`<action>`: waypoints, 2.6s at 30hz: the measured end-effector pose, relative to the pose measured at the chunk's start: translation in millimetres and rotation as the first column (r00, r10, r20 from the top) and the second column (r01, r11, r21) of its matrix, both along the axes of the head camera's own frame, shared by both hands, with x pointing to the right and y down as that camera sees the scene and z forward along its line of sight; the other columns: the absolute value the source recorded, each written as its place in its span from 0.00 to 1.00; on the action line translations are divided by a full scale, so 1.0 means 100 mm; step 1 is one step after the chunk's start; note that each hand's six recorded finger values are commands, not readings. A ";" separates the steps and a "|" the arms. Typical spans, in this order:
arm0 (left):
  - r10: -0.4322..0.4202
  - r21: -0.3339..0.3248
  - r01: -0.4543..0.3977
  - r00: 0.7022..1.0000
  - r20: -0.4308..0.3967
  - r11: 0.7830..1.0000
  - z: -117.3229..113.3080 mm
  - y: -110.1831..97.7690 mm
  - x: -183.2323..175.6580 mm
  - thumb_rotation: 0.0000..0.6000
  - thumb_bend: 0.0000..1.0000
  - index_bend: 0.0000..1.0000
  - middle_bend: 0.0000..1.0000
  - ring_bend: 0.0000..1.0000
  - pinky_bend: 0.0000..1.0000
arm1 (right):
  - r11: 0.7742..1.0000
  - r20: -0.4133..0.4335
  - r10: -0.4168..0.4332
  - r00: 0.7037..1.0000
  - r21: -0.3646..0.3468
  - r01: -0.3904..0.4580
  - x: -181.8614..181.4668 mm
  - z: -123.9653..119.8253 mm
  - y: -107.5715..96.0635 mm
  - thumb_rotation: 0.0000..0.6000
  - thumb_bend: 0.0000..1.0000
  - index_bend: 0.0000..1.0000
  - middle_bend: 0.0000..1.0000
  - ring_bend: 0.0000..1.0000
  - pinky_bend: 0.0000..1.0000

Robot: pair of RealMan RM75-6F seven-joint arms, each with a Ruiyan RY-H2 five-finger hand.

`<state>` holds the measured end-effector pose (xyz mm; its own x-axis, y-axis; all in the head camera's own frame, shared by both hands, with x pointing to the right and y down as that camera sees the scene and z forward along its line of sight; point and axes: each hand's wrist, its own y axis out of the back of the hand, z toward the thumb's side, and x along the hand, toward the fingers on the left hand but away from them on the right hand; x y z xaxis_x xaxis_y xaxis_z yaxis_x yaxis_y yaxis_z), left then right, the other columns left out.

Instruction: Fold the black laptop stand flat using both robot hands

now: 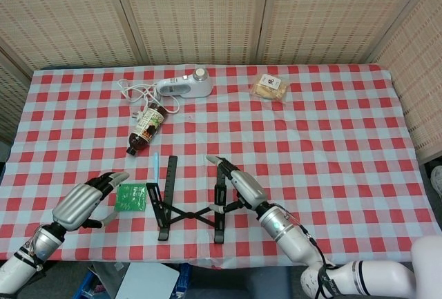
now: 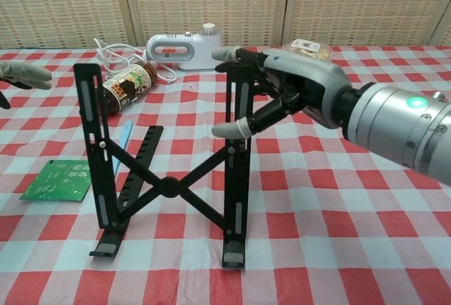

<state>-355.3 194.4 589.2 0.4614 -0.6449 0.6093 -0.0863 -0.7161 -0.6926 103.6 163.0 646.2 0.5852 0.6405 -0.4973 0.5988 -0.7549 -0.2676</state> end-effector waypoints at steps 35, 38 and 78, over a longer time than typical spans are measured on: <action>0.446 0.304 -0.504 0.862 0.242 0.808 0.89 -0.69 0.89 1.00 0.24 0.05 0.07 0.09 0.22 | 0.582 -0.481 -0.342 0.807 0.566 0.584 0.44 -0.46 0.07 1.00 0.01 0.00 0.00 0.00 0.00; 0.479 0.324 -0.551 0.832 0.278 0.769 1.00 -0.71 0.96 1.00 0.22 0.03 0.06 0.09 0.22 | 0.547 -0.521 -0.341 0.782 0.566 0.616 0.45 -0.38 0.08 1.00 0.00 0.00 0.00 0.00 0.00; 0.566 0.324 -0.655 0.754 0.334 0.683 1.56 -0.68 1.34 1.00 0.19 0.00 0.02 0.07 0.21 | 0.388 -0.657 -0.356 0.665 0.543 0.745 0.36 0.26 0.29 1.00 0.00 0.00 0.00 0.00 0.00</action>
<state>-221.5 126.5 745.1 0.7432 -0.4612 0.4847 0.4350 -0.2172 -0.8738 140.0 192.2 671.8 0.8353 0.4628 -0.2967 -0.1807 -0.2786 -0.9433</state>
